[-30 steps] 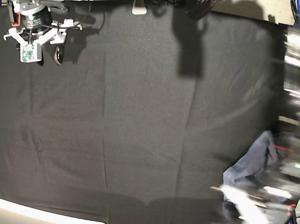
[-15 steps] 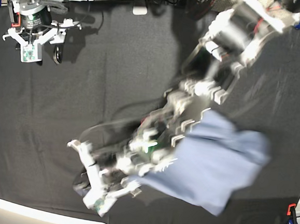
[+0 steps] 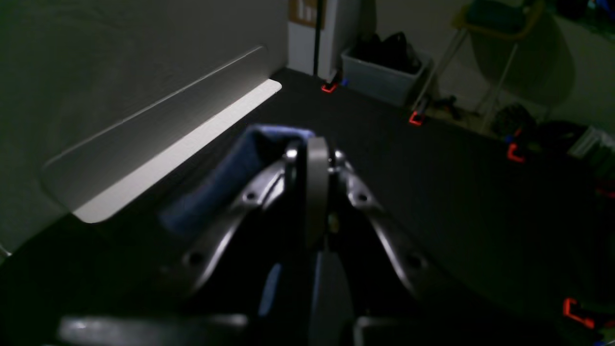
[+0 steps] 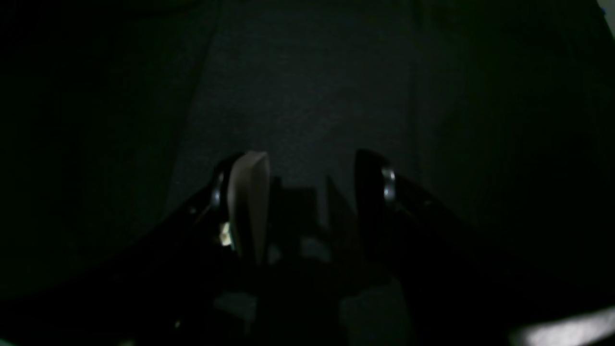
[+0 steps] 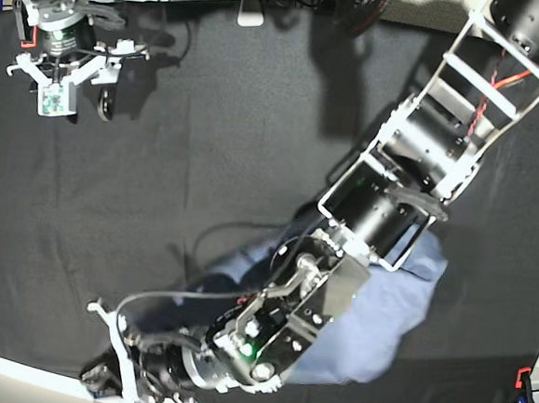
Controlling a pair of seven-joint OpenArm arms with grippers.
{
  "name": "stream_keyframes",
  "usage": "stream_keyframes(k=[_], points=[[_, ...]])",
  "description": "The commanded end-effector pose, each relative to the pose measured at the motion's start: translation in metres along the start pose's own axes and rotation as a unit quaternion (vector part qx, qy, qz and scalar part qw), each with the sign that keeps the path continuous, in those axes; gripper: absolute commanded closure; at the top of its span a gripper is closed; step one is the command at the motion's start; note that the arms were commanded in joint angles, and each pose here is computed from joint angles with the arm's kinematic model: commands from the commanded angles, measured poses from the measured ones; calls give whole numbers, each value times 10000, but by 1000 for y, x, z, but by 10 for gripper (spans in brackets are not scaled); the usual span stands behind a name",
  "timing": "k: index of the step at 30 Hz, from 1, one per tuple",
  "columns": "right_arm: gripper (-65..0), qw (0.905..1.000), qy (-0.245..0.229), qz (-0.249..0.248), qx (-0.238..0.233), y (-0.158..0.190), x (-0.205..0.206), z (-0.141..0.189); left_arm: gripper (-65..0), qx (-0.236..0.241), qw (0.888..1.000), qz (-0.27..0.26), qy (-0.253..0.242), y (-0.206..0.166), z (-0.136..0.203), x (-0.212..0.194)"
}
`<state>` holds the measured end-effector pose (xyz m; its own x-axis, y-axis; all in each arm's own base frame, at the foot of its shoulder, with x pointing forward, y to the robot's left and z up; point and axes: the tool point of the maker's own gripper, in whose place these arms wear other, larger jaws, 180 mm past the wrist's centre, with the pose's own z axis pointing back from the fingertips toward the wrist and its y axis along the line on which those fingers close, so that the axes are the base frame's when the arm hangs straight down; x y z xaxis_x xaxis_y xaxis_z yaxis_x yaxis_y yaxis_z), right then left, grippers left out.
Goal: Layout the t-shirt on the table in an organized manner, then fold the t-shirt properly
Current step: 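Lift the t-shirt with the left gripper and swing it across the table, then lay the t-shirt down and release it from the left gripper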
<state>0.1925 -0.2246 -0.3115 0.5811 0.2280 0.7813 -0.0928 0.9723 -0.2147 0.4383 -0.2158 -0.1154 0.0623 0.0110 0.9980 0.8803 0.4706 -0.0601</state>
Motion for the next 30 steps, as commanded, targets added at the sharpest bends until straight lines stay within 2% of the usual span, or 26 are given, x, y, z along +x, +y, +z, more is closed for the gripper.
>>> stream_keyframes(k=[1, 5, 8, 9, 15, 17, 21, 25, 30], points=[[-286, 9998, -188, 43, -25, -3, 10, 2, 0, -167, 9988, -136, -440, -12, -5, 36], [-286, 9998, -173, 41, -26, -3, 10, 2, -10, -161, 9990, -150, -380, -11, -5, 34], [-286, 9999, -144, 40, -23, -3, 9, 2, -283, -158, 9992, -160, -319, -11, -6, 32], [-286, 9999, -142, 45, -22, -3, 9, 2, -317, -152, 9993, -175, -282, -11, -6, 31], [-286, 9996, -140, -193, 137, 3, 9, 2, -317, 50, 9980, -613, 115, -3, -6, 18], [-286, 9990, -162, -312, 284, 8, 10, 2, -297, 133, 9968, -739, 285, 2, -5, 12], [-286, 9974, -240, -96, 679, 25, 15, 1, -251, 382, 9943, -856, 508, 27, 9, -1], [-286, 9937, -389, 454, 953, 50, 25, -6, -251, 980, 9889, -805, 768, 83, 46, -21], [-286, 9818, -720, 1145, 1333, 96, 45, -16, -251, 1811, 9804, 18, 780, 155, 120, -50]])
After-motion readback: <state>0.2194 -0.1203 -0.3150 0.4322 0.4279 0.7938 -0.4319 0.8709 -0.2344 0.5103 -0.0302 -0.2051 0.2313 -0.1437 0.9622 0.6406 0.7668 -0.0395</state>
